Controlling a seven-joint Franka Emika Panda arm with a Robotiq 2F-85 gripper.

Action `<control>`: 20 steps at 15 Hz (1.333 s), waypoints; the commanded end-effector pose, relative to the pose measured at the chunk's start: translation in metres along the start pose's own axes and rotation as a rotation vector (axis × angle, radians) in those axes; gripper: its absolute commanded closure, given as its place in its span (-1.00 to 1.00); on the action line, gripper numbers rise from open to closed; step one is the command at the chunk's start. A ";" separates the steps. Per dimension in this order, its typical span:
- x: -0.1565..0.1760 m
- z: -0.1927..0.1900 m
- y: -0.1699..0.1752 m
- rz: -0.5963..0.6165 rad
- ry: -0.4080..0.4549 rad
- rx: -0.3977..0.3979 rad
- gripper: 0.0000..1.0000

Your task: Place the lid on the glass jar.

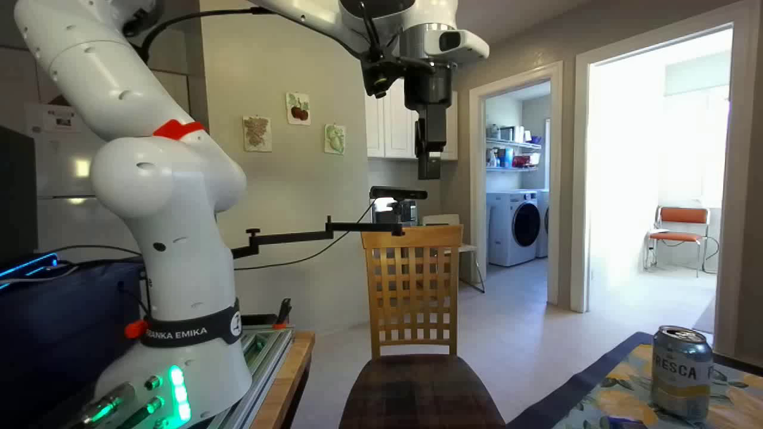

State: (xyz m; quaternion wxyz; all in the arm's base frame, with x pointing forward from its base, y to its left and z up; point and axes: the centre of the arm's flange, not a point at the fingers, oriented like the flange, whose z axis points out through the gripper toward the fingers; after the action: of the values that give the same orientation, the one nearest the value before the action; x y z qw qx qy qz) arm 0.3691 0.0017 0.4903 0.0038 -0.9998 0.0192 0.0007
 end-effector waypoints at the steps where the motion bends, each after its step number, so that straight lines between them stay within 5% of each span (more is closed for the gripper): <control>1: 0.000 0.000 0.000 0.000 0.000 0.000 -1.00; 20: 0.007 0.002 -0.023 -0.048 0.060 -0.016 -1.00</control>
State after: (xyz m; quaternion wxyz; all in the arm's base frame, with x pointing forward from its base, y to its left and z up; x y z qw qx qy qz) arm 0.3689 0.0190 0.4949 -0.0036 -0.9999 -0.0003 -0.0116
